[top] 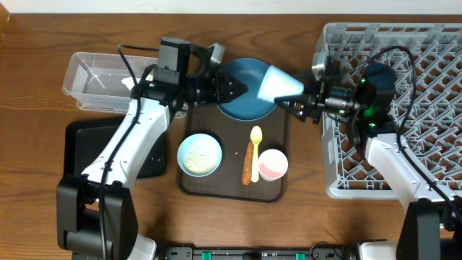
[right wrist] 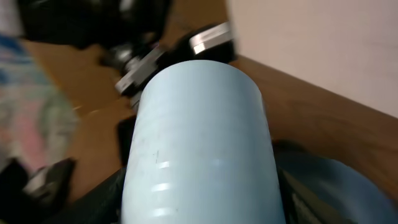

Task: Sort waste into correct bins and load items into the dishwasher rack
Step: 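Carry the cup right and place it upside down in the rack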

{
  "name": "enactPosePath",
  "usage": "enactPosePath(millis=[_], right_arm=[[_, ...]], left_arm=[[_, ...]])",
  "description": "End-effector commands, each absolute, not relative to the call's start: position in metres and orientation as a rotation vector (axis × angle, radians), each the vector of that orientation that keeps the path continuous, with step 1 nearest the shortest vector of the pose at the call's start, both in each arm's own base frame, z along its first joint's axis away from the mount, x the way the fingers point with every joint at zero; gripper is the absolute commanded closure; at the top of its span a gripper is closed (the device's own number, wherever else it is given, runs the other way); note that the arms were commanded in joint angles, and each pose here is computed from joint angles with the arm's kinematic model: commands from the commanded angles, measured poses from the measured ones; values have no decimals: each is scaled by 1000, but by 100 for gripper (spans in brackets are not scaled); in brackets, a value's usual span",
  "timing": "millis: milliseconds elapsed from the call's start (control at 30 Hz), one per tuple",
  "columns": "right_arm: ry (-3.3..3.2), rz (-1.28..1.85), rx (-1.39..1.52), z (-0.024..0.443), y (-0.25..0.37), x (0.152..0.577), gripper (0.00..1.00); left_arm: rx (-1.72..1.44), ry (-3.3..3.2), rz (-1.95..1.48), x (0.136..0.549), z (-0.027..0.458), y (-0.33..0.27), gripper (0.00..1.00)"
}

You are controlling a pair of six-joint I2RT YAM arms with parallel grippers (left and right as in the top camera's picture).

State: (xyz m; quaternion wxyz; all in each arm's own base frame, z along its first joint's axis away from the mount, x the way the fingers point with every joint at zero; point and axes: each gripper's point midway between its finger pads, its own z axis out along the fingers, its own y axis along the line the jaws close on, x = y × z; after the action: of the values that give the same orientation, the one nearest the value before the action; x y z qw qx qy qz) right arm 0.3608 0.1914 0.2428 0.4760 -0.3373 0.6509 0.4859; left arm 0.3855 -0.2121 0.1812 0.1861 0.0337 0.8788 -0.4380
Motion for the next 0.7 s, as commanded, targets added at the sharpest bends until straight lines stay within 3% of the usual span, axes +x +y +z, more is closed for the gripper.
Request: enactPosePath(millis=[0, 33, 133, 667], right_arm=[[1651, 1058, -675, 242, 171, 389, 63], [1663, 1032, -640, 243, 166, 395, 71], [1686, 966, -549, 246, 150, 408, 77], [2069, 179, -188, 275, 22, 424, 83]], left_arm=[[-31, 2541, -826, 410, 150, -161, 57], [-41, 2553, -812, 409, 147, -156, 58], [-71, 2579, -792, 407, 143, -142, 58], [-221, 2567, -398, 408, 152, -60, 58]])
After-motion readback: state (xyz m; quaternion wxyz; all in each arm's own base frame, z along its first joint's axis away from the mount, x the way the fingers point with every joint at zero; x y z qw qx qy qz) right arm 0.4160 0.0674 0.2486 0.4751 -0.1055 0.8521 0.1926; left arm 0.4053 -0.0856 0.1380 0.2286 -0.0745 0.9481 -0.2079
